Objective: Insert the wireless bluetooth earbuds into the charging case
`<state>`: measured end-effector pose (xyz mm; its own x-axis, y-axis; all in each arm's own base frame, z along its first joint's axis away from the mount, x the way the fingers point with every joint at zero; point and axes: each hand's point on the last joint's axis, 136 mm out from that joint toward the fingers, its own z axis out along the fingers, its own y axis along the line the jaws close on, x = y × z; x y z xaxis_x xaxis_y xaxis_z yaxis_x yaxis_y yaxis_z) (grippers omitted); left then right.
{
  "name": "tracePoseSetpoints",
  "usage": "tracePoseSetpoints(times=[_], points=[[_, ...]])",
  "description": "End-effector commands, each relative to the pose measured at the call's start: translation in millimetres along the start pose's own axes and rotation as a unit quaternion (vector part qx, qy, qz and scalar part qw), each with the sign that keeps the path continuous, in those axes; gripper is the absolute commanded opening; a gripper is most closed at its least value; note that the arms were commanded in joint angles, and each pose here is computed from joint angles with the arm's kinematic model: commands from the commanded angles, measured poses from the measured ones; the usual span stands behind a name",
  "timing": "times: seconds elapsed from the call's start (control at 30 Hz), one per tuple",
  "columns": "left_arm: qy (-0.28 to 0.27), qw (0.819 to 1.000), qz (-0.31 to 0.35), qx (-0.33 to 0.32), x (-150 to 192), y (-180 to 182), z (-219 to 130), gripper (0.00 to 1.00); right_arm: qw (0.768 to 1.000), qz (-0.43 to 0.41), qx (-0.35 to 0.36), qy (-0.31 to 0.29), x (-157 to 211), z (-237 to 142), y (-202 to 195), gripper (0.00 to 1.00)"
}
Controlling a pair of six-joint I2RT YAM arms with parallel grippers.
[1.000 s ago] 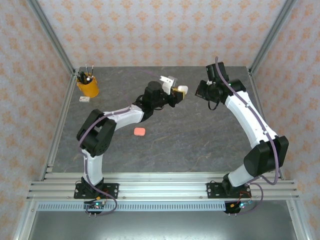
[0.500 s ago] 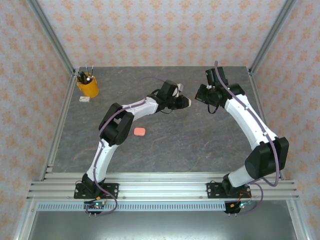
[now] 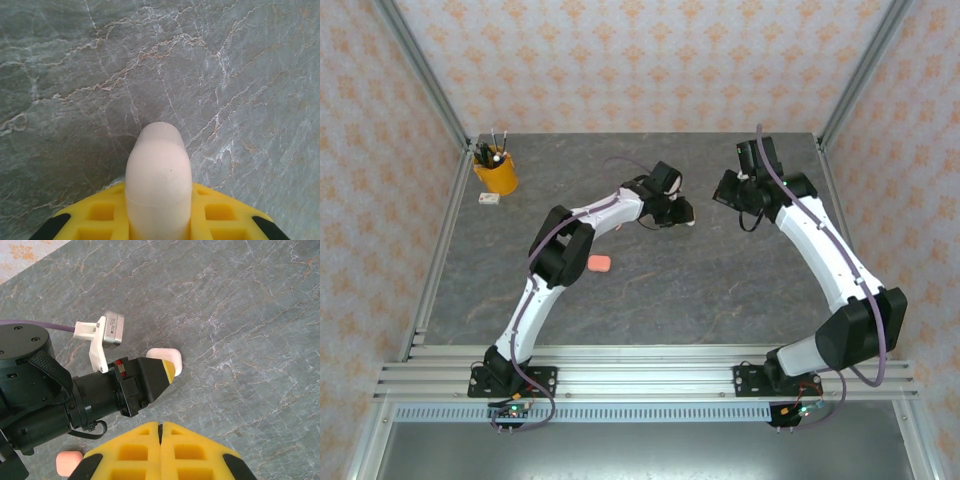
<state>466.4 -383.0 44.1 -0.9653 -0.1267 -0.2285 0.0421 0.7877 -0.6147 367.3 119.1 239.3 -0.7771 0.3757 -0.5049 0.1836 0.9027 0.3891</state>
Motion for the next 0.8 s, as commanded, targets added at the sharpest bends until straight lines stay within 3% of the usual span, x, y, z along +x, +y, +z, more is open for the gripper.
tracePoseSetpoints(times=[0.0,0.2,0.43,0.47,0.6,0.63,0.77], points=[[0.018,0.998,-0.025,-0.053,7,30,2,0.27,1.000,0.006,0.000,-0.001,5,-7,-3,0.06],[0.018,0.997,-0.023,-0.072,4,42,-1,0.42,1.000,0.008,0.007,0.000,10,-12,-8,0.18],[0.003,0.996,-0.012,-0.085,-10,46,-19,0.67,1.000,0.011,0.009,0.002,15,-17,-12,0.35],[-0.004,0.996,-0.008,-0.085,-14,44,-25,0.72,1.000,0.011,0.009,0.002,16,-18,-13,0.38],[-0.036,0.996,0.011,-0.082,-32,33,-59,0.76,1.000,0.011,0.007,0.007,23,-21,-13,0.52],[-0.047,0.996,0.015,-0.081,-36,29,-70,0.83,1.000,0.009,0.006,0.009,26,-21,-12,0.55],[-0.096,0.992,0.034,-0.077,-50,18,-120,0.87,1.000,-0.007,0.006,0.023,43,-18,-3,0.61]])
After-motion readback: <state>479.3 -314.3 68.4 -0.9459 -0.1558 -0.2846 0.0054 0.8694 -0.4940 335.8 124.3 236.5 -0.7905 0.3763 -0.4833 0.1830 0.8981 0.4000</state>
